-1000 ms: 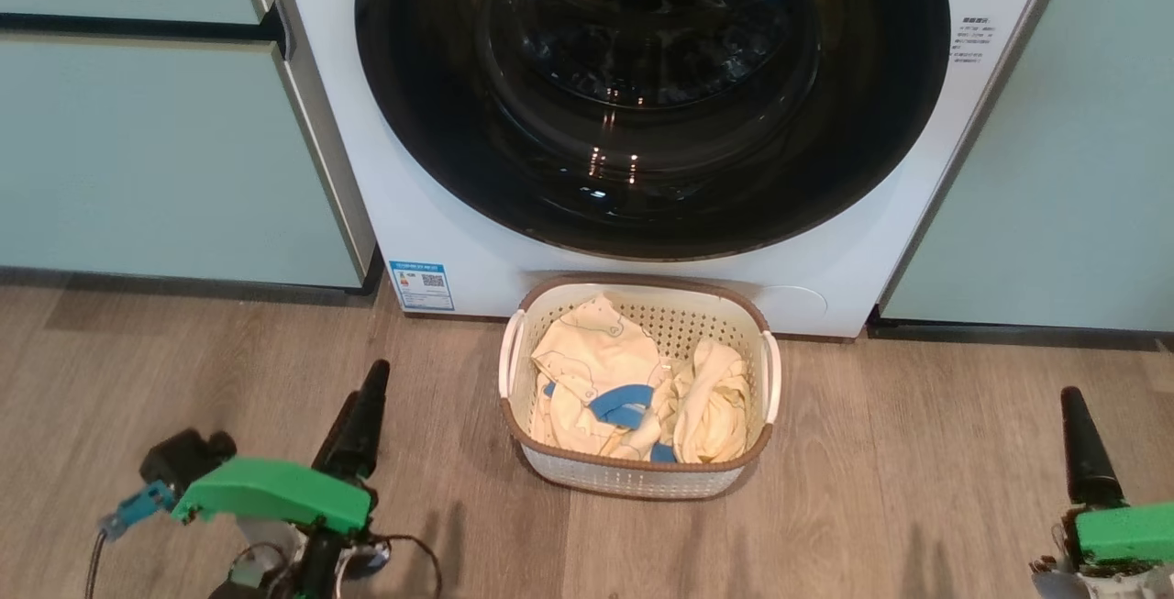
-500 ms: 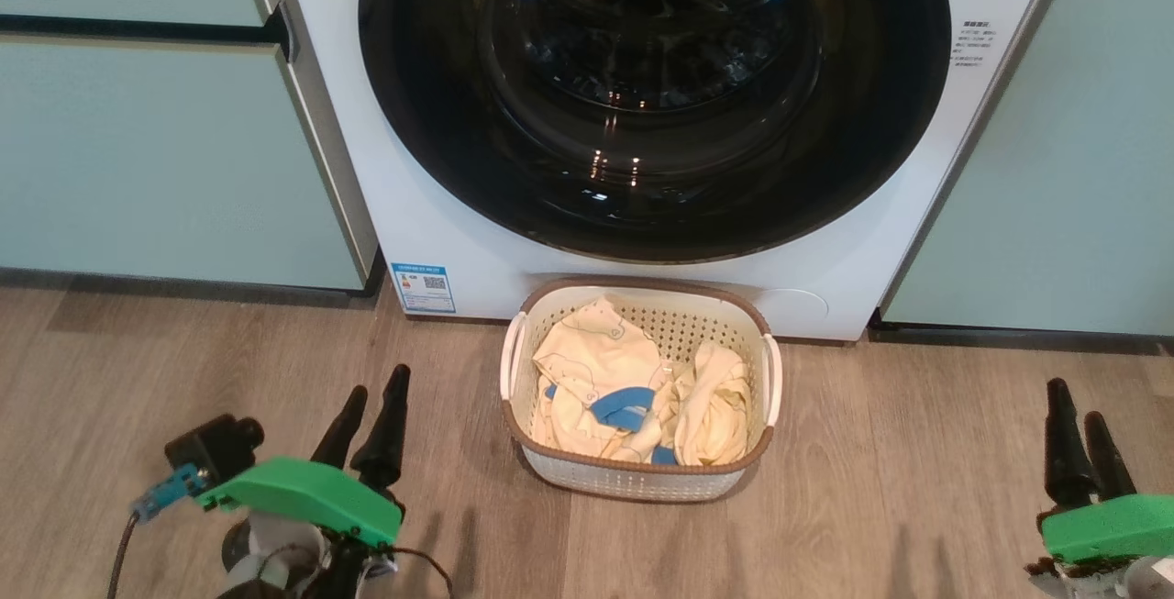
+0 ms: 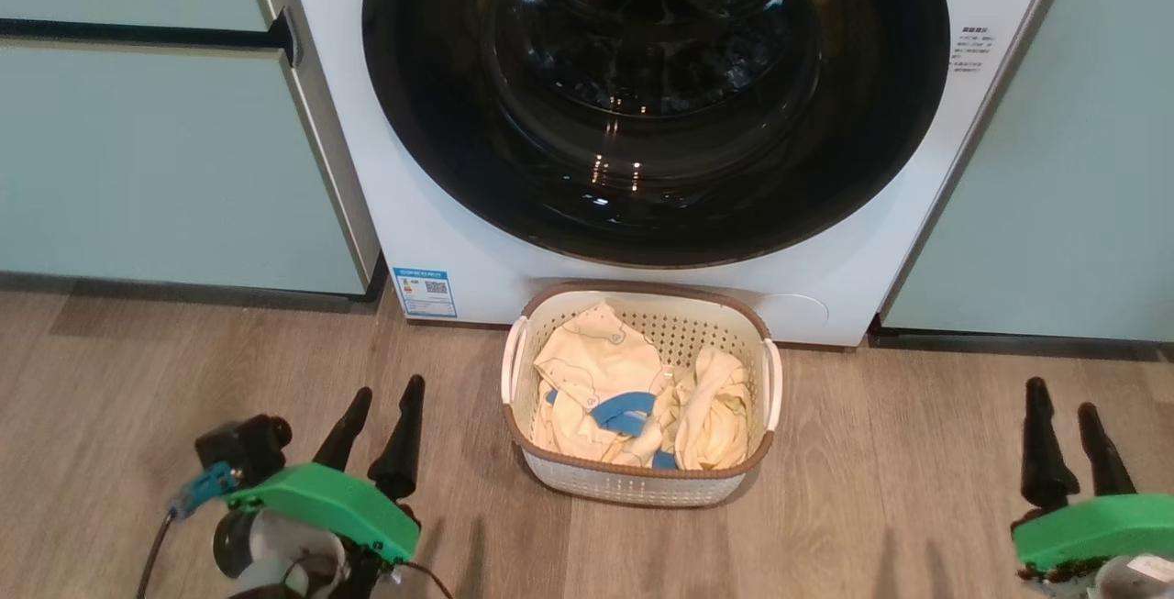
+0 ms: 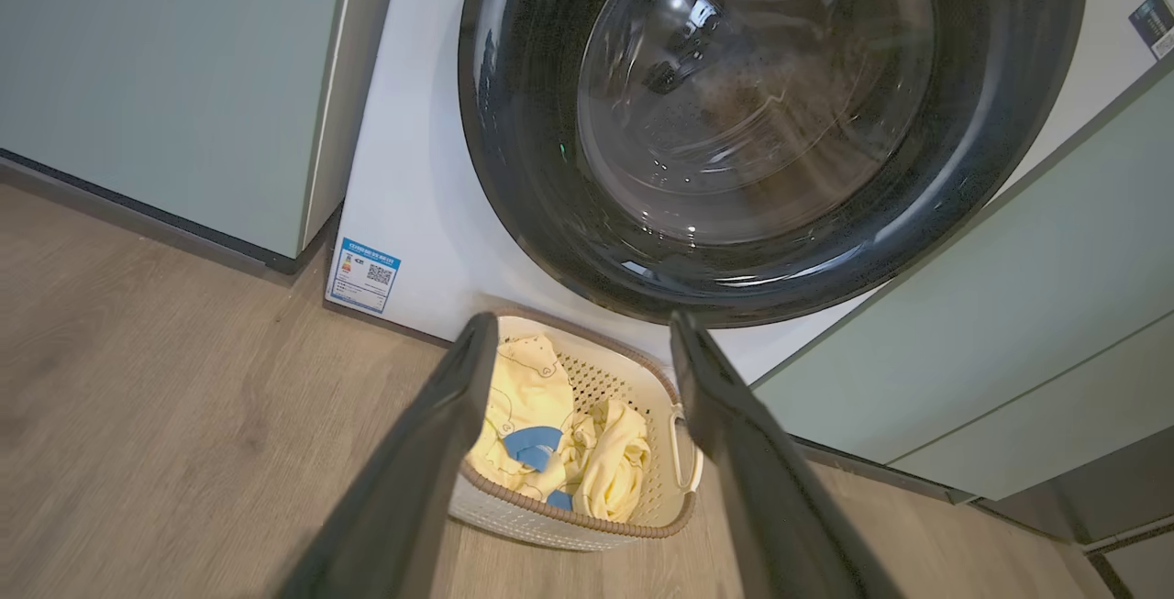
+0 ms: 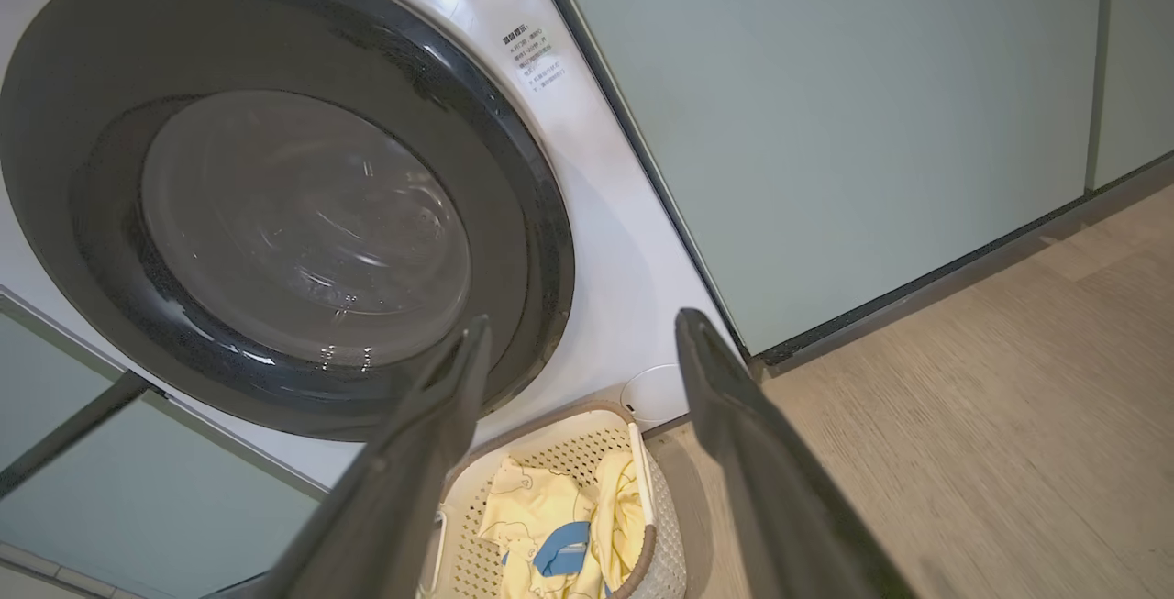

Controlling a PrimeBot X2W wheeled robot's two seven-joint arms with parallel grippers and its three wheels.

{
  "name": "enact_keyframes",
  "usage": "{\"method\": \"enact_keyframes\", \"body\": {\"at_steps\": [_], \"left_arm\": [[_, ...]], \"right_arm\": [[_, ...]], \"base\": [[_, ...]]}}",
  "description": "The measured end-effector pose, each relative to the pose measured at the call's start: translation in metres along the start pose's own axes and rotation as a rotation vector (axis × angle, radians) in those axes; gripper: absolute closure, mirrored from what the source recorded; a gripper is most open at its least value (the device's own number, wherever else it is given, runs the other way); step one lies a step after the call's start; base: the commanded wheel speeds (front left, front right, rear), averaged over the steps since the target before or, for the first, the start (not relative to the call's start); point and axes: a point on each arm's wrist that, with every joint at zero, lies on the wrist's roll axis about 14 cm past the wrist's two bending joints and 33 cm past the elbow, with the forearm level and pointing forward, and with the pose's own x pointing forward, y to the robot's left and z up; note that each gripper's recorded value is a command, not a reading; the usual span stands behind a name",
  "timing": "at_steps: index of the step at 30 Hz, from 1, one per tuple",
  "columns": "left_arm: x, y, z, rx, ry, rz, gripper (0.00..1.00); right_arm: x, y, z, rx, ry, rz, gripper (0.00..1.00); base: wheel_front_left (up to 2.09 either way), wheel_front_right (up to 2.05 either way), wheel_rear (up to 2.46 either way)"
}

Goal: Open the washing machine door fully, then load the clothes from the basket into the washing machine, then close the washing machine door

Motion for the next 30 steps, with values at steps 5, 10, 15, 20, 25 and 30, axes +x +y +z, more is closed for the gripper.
{"method": "enact_keyframes", "body": {"at_steps": [5,10,15,20,25,30], "left_arm": [[0.002,-0.003,0.001,0.069,-0.007,-0.012,0.0],[0.003,-0.006,0.001,0.127,-0.008,-0.024,0.0],[0.003,-0.004,-0.003,0.183,-0.003,-0.025,0.0],[0.006,-0.009,-0.001,0.238,-0.01,-0.043,0.0],[0.005,-0.012,-0.006,0.294,-0.005,-0.061,0.0],[0.007,-0.013,-0.004,0.348,-0.014,-0.068,0.0]], "right_arm": [[0.0,0.004,-0.002,-0.063,0.002,0.016,0.0],[-0.001,0.004,-0.005,-0.113,0.009,0.02,0.0],[-0.002,0.005,-0.008,-0.177,0.015,0.03,0.0],[-0.003,0.006,-0.011,-0.241,0.017,0.042,0.0],[-0.003,0.009,-0.013,-0.302,0.019,0.06,0.0],[-0.001,0.014,-0.013,-0.36,0.011,0.082,0.0]], "base": [[0.0,0.0,0.0],[0.0,0.0,0.0],[0.0,0.0,0.0],[0.0,0.0,0.0],[0.0,0.0,0.0],[0.0,0.0,0.0]]}}
